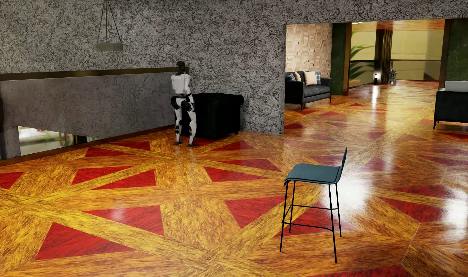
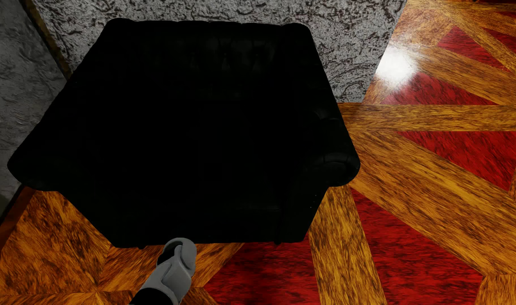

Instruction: Go to the armchair

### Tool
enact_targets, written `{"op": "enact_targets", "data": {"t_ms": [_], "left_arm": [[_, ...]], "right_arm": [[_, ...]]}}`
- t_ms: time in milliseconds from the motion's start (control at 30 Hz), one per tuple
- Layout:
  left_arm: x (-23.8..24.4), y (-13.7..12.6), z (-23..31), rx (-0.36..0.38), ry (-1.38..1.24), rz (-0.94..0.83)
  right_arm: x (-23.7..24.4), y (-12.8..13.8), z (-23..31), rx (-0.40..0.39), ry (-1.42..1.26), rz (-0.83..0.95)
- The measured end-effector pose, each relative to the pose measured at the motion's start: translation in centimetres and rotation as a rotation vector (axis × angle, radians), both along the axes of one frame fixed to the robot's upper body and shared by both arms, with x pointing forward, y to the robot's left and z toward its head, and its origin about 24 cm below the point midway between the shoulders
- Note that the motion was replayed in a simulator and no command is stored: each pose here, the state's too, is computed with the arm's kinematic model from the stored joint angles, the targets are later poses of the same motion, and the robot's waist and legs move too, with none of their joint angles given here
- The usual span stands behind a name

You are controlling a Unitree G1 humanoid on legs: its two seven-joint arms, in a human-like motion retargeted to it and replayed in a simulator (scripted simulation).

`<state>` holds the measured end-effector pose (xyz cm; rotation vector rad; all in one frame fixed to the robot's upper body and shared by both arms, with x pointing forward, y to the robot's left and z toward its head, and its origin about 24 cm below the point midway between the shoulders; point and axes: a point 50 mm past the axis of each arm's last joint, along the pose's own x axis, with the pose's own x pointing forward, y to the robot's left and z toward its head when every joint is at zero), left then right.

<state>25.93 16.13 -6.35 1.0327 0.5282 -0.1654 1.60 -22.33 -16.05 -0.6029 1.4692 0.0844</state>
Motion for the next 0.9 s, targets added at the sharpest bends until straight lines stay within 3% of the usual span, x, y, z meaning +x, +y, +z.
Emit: {"op": "enact_targets", "data": {"t_ms": [100, 200, 267, 333, 467, 533, 700, 900], "left_arm": [[-3.3, 0.8, -2.6, -0.069, 0.106, 0.129], [-10.1, 1.5, -7.2, -0.049, 0.442, 0.193], [-15.9, 1.6, -9.7, -0.021, 0.729, 0.224], [-21.2, 1.2, -10.9, -0.034, 0.970, 0.266], [-25.7, 0.3, -11.0, -0.076, 1.040, 0.218], [-25.8, 0.6, -10.9, -0.097, 1.001, 0.272], [-19.5, 2.0, -10.2, -0.016, 0.828, 0.206], [-10.1, 1.3, -7.0, 0.002, 0.442, 0.108]], "right_arm": [[5.1, -0.6, 1.1, -0.042, -0.160, 0.088], [10.3, 0.2, 2.9, -0.081, -0.416, 0.092], [12.5, 1.0, 3.8, -0.062, -0.518, 0.113], [13.8, 1.9, 4.4, -0.028, -0.576, 0.157], [12.7, 2.7, 3.7, 0.003, -0.519, 0.161], [10.4, 2.4, 2.3, 0.003, -0.399, 0.112], [3.3, 1.7, -0.3, 0.003, -0.057, -0.090], [3.6, 1.3, 0.0, 0.008, -0.129, -0.090]]}}
